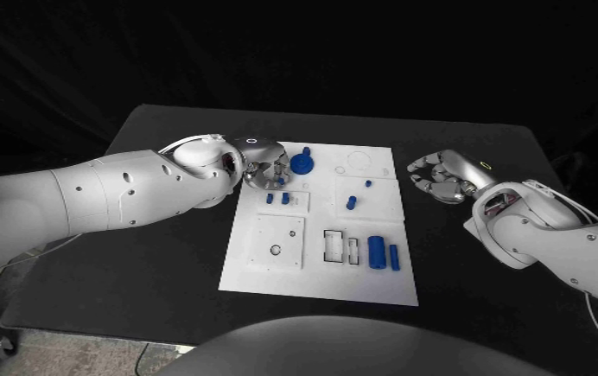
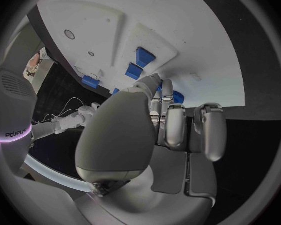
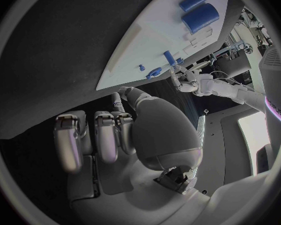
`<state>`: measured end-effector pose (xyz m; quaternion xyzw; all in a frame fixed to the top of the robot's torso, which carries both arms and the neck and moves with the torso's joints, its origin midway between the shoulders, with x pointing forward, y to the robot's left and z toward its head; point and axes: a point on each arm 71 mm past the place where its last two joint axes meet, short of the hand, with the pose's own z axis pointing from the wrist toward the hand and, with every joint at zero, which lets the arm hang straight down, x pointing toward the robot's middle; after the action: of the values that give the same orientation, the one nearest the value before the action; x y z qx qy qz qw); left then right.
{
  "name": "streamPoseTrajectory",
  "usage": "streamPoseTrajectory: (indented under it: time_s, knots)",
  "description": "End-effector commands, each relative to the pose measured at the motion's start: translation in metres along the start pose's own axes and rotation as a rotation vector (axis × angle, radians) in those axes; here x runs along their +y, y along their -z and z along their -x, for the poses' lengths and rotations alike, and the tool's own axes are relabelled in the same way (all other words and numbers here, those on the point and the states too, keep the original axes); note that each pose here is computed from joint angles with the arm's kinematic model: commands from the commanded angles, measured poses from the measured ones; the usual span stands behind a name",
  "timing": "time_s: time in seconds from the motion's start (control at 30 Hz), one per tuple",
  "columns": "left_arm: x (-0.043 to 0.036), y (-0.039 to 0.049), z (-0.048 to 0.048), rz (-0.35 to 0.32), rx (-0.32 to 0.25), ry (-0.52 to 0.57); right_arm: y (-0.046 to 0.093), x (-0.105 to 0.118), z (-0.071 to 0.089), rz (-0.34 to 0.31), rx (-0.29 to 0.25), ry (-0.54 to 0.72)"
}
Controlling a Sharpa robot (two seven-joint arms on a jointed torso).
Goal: Assemble the parts on the task board
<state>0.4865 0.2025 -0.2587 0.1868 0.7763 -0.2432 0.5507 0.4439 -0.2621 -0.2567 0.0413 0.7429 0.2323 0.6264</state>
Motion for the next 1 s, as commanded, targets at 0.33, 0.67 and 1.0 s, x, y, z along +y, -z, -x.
streamPoseTrajectory:
  time_s: [0.33, 0.67, 1.0]
  knots:
    - [-0.0009, -0.0034, -0.0038, 0.009, 0.008, 0.002, 0.0003, 0.0000, -0.0014, -0.001, 0.014, 0.006]
    - [0.0013, -0.0045, -0.0032, 0.025, 0.001, 0.001, 0.0004, 0.0001, -0.0016, -0.001, 0.016, 0.006]
    - [0.0034, -0.0051, -0.0039, 0.040, 0.010, 0.001, 0.0005, -0.0001, -0.0020, -0.003, 0.020, 0.006]
